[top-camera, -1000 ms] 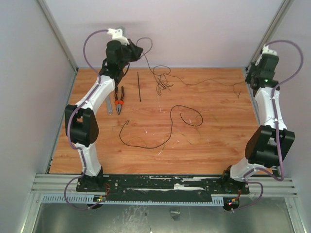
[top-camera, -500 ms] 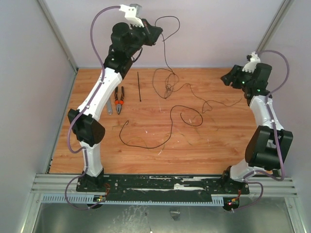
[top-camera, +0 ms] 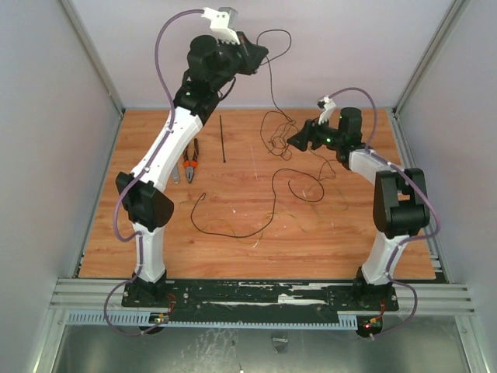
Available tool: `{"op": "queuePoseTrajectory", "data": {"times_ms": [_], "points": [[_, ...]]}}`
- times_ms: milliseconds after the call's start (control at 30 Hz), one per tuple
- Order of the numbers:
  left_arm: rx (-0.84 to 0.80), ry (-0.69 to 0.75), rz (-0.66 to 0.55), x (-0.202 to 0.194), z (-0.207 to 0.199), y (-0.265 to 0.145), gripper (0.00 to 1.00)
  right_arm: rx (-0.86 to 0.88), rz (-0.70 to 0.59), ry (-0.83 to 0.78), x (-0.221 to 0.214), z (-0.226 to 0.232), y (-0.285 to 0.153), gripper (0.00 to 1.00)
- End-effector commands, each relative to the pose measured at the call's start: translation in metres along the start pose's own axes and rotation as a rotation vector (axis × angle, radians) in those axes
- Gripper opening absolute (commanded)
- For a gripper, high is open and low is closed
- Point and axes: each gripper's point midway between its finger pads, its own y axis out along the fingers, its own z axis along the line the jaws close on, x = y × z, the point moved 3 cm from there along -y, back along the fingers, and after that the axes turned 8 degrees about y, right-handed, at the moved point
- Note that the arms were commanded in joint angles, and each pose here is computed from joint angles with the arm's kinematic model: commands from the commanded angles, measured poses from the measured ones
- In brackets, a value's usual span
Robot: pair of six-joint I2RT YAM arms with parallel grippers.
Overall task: Zip-tie the wires
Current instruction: Untie the cable at the center of the board.
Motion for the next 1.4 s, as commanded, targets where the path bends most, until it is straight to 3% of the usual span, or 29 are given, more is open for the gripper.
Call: {"op": "queuePoseTrajectory", "data": {"times_ms": [0, 133, 300, 400, 633, 800, 933, 1067, 1200, 1267, 1367], "points": [[-0.045, 0.031, -0.068, 0.034, -0.023, -0.010, 0.00, -0.004, -0.023, -0.081, 0.013, -0.007, 0.028, 0.65], [-0.059, 0.026, -0.078, 0.041, -0.030, -0.015, 0.00, -0.017, -0.016, -0.068, 0.015, -0.017, 0.049, 0.59], [-0.067, 0.027, -0.105, 0.058, -0.036, -0.026, 0.00, -0.040, -0.014, -0.059, 0.018, -0.025, 0.074, 0.41], [-0.020, 0.055, -0.157, 0.085, -0.033, -0.040, 0.00, -0.118, -0.014, -0.042, 0.016, -0.042, 0.078, 0.36], [0.026, 0.083, -0.292, 0.161, -0.024, -0.103, 0.00, -0.367, -0.021, 0.085, 0.014, -0.104, 0.067, 0.35], [0.035, 0.100, -0.364, 0.184, -0.028, -0.144, 0.00, -0.498, -0.034, 0.144, 0.027, -0.133, 0.059, 0.35], [0.063, 0.099, -0.373, 0.189, -0.019, -0.153, 0.00, -0.639, -0.005, 0.126, 0.035, -0.143, 0.038, 0.37], [0.056, 0.089, -0.340, 0.174, -0.012, -0.139, 0.00, -0.492, 0.010, 0.065, 0.047, -0.111, 0.026, 0.45], [0.019, 0.055, -0.275, 0.143, -0.003, -0.111, 0.00, -0.132, -0.035, -0.026, 0.059, -0.032, 0.019, 0.55], [0.006, 0.040, -0.251, 0.129, 0.001, -0.100, 0.00, 0.028, -0.038, -0.069, 0.052, 0.003, 0.019, 0.60], [0.012, 0.034, -0.241, 0.119, 0.006, -0.093, 0.00, 0.138, -0.005, -0.125, 0.036, 0.033, 0.028, 0.64]]}}
